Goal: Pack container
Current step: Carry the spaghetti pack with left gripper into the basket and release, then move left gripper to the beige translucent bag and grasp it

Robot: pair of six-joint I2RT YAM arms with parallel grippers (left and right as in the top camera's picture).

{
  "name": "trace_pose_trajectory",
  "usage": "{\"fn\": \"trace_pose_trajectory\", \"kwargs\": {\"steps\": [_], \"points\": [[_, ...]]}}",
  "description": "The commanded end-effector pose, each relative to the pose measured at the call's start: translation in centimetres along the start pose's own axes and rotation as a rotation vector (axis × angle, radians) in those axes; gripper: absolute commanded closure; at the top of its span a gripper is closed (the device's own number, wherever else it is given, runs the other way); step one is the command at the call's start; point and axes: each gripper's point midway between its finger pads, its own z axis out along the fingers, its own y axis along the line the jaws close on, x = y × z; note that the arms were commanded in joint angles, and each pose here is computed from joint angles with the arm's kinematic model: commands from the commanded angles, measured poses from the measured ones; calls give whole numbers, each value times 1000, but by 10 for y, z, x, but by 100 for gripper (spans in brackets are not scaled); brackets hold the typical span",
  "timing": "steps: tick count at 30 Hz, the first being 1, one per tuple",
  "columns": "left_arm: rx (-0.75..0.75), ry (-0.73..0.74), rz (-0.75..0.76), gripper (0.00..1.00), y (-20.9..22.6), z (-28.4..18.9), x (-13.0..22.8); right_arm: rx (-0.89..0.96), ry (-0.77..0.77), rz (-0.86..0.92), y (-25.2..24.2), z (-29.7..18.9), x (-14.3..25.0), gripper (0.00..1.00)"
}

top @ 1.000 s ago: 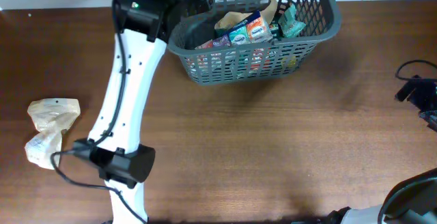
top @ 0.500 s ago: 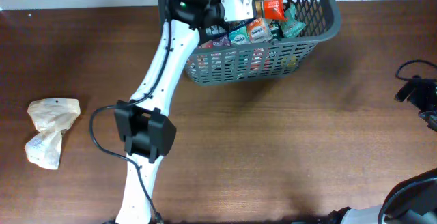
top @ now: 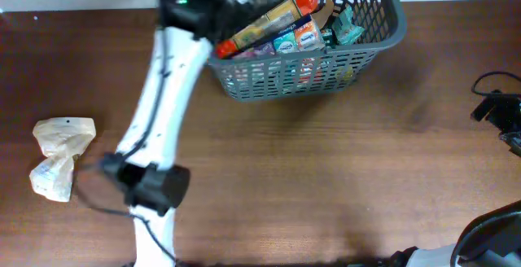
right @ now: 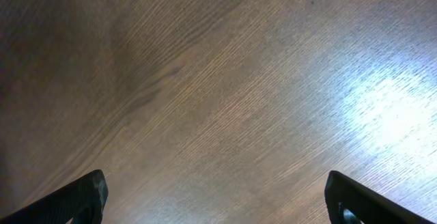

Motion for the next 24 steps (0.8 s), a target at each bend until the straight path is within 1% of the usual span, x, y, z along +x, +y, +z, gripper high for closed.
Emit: {"fn": "trace_pose_trajectory", "kwargs": {"steps": [1,4,6,9,10,12,14,17,18,21,24], "points": [[-239,-31,-288,36,94,-94,32,0,7,10,-1,2,1,1],[-304,-5,-390,37,124,-125,70,0,7,10,-1,2,1,1],[-342,43,-456,37,140,-139,106,0,7,10,-1,2,1,1],[-326,135,-545,37,147,-144,167,0,7,10,-1,2,1,1],[-302,190,-618,36,143,-139,198,0,7,10,-1,2,1,1],[-247,290,-702,36,130,-130,239,0,7,10,-1,2,1,1],[-182,420,-787,34,110,-119,288,0,7,10,-1,2,1,1],[-90,528,-882,28,83,-102,342,0,7,10,-1,2,1,1],[-63,587,-930,26,69,-95,372,0,7,10,-1,2,1,1],[-48,664,-988,25,48,-83,421,0,7,10,-1,2,1,1],[-11,698,-959,25,30,-74,448,0,7,10,-1,2,1,1]]}}
